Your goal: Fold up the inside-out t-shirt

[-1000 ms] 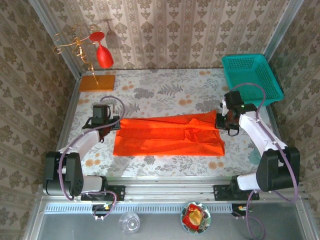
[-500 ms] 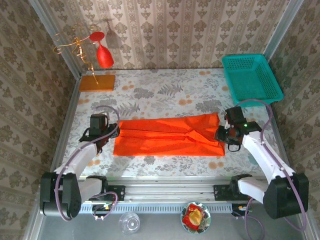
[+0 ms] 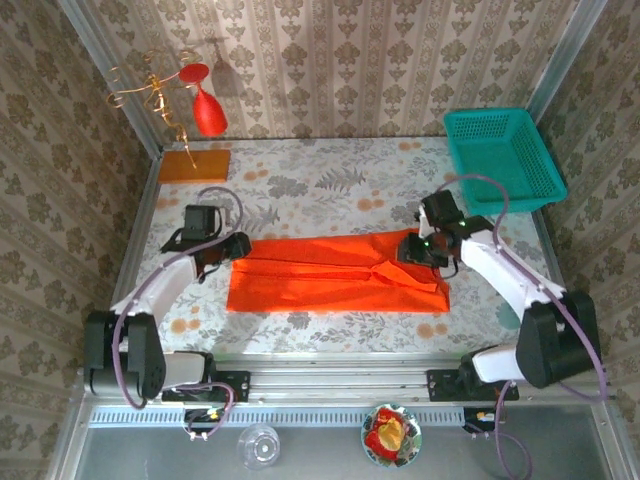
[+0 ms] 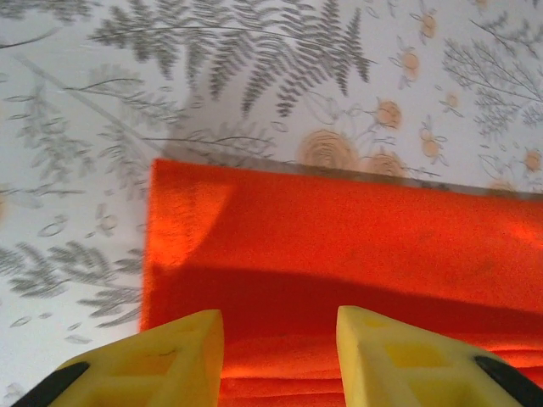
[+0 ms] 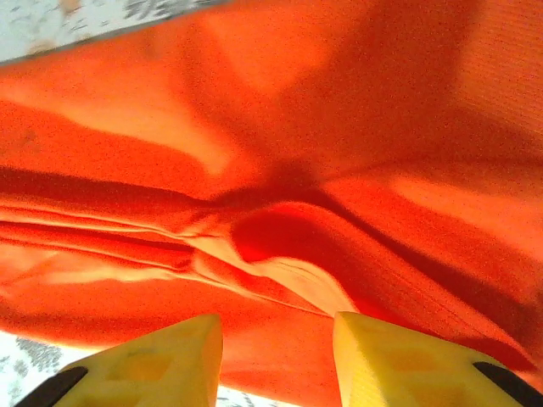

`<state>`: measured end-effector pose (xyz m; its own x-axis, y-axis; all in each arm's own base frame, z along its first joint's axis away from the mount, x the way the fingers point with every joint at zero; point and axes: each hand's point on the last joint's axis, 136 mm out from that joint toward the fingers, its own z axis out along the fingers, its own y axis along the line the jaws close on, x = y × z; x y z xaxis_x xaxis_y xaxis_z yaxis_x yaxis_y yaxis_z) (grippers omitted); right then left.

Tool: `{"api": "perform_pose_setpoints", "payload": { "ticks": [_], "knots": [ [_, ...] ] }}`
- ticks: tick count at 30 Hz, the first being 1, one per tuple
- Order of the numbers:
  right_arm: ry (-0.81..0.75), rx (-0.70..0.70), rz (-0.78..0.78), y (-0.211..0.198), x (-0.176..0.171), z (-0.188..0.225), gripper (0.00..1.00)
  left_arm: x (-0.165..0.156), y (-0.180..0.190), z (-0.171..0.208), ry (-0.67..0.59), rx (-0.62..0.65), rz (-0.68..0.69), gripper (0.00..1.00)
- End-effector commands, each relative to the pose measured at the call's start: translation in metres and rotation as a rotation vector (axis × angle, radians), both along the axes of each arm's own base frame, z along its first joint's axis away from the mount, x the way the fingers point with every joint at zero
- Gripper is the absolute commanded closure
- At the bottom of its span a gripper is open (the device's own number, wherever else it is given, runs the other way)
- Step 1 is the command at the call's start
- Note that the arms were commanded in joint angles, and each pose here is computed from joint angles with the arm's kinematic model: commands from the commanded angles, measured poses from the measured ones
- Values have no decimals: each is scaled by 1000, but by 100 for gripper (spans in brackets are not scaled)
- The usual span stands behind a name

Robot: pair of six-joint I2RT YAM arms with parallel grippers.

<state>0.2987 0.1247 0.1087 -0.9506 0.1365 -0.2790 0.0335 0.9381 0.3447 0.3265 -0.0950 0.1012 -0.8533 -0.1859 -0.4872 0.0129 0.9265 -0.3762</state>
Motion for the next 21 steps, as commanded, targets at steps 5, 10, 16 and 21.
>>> {"api": "perform_pose_setpoints", "payload": {
  "ticks": [5, 10, 16, 21],
  "knots": [
    [30, 74, 197, 75, 25, -7, 60, -11, -22, -28, 211, 1, -128, 64],
    [60, 72, 242, 103, 33, -16, 59, -36, -21, -31, 218, 7, -131, 67],
    [114, 72, 247, 117, 34, -34, 60, -68, -6, -46, 244, 35, -78, 70],
    [178, 54, 236, 116, 27, -60, 61, -78, 3, -57, 269, 42, -30, 71]
  ]
}}
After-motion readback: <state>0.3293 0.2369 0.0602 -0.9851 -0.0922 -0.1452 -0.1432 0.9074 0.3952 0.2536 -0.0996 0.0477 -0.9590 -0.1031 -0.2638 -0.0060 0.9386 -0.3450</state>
